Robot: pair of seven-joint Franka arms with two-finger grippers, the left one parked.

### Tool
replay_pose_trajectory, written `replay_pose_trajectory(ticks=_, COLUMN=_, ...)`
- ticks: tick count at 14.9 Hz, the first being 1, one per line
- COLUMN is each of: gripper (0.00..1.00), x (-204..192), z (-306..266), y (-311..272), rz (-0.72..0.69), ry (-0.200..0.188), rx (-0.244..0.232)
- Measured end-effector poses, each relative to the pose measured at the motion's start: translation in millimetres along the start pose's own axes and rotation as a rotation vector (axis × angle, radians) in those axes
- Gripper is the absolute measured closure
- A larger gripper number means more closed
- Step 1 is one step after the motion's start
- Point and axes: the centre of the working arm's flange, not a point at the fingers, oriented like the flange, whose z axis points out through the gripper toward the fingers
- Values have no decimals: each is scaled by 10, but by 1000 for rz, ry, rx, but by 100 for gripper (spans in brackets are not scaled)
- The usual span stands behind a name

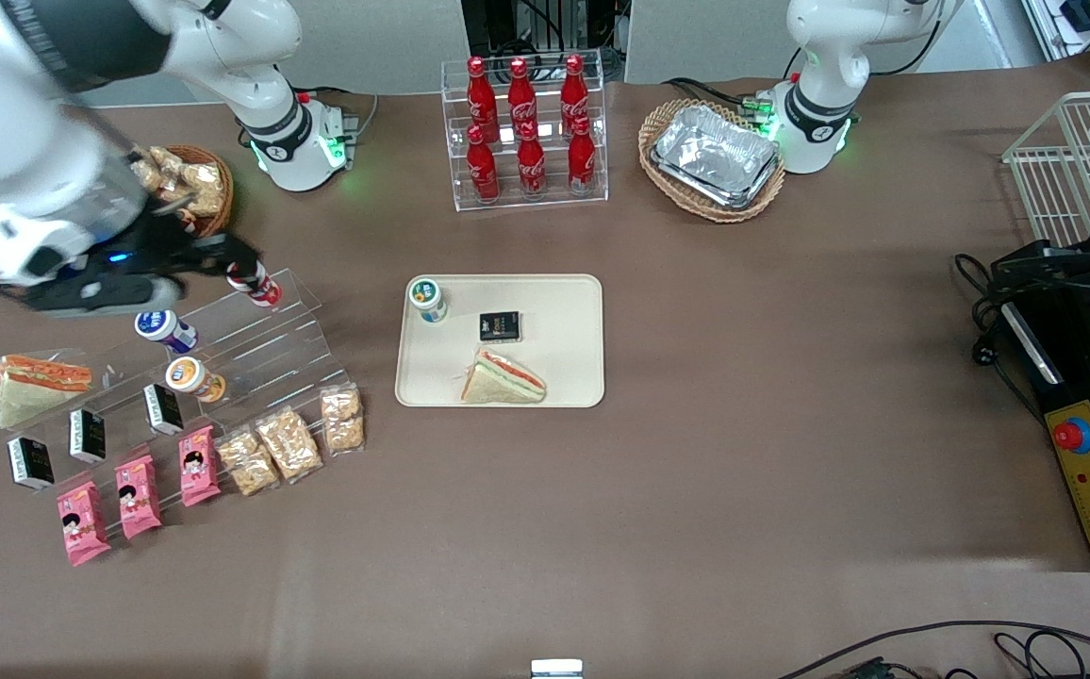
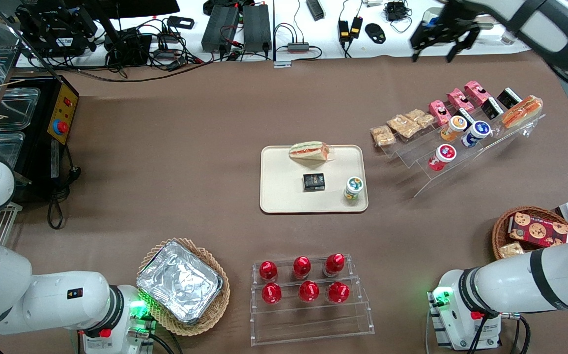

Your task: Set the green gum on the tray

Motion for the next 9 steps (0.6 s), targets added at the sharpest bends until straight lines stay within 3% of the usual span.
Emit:
replay_pose_trajectory(ticks=3, gripper=0, x=109, z=-47, y=587, rz=-14, ry=13, rx=-43)
replay_pose_trajectory(ticks=9, gripper=0, x=159, z=-104, y=1372, rz=73, ry=19, rx=-45)
